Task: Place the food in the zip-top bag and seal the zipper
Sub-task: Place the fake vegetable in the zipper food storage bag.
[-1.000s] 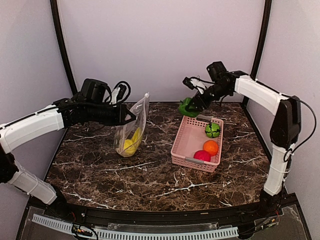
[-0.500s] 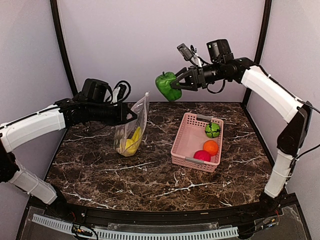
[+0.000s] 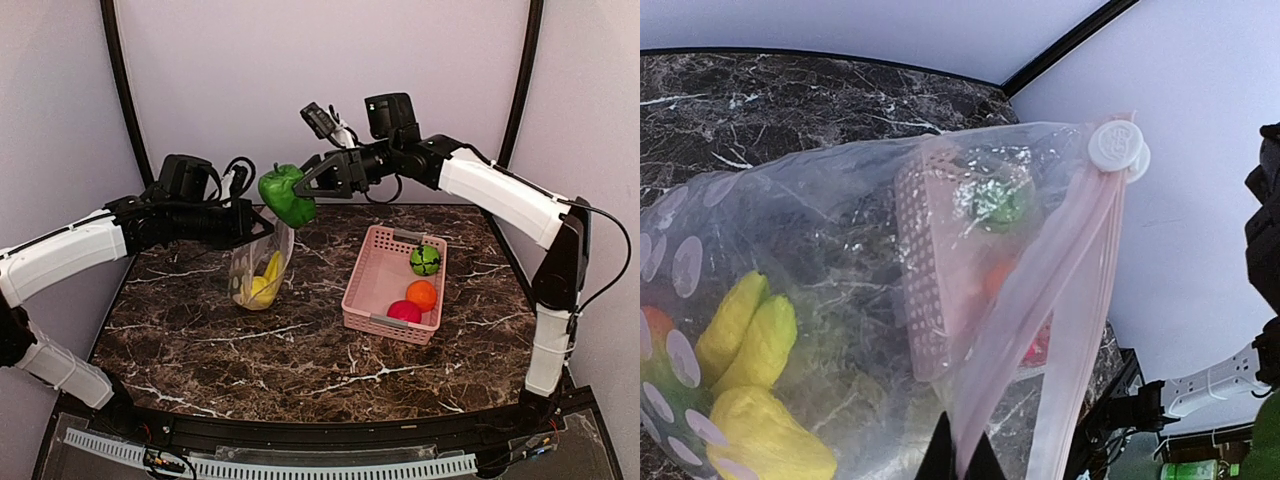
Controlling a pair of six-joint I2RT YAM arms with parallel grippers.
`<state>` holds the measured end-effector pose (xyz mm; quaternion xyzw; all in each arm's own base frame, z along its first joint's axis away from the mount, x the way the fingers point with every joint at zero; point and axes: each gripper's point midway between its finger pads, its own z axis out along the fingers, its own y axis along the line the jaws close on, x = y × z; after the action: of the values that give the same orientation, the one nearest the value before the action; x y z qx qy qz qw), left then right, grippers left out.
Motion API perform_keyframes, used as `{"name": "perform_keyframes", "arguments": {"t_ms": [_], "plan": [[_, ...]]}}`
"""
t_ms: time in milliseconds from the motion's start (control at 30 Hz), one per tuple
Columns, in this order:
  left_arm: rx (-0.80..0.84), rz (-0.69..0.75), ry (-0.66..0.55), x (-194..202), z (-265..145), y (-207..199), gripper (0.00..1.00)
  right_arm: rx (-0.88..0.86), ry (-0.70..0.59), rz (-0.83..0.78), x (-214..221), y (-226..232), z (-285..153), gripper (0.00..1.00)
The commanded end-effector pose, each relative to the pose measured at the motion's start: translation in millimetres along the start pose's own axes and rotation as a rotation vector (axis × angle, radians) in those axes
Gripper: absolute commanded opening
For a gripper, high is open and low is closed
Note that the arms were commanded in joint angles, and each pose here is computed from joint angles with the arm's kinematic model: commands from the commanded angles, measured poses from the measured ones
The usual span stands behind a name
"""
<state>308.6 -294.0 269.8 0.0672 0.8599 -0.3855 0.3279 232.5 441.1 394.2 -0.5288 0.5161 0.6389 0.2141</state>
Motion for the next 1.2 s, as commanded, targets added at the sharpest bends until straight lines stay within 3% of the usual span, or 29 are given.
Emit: {"name": "perform_keyframes", "arguments": {"t_ms": [0,500,733,1167], "plan": [[0.104,-0.031,-0.096,-24.7,-32.2,-31.1,0.01,-0.023,-0.017,-0.011,-2.8,-7.0,16.6,0.51],[0.109,-0.076,-0.184,-32.0,-53.7,-31.1,0.01,0.244,0.012,0.077,29.0,-65.5,22.0,0.52],[0.058,-0.090,-0.193,-24.9,-52.0,-15.3,0.01,0.479,0.106,0.137,67.9,-106.4,17.4,0.52],[-0.018,-0.151,-0.217,-15.3,-43.3,11.5,0.01,0.675,0.219,0.106,88.2,-126.4,4.6,0.49]]}}
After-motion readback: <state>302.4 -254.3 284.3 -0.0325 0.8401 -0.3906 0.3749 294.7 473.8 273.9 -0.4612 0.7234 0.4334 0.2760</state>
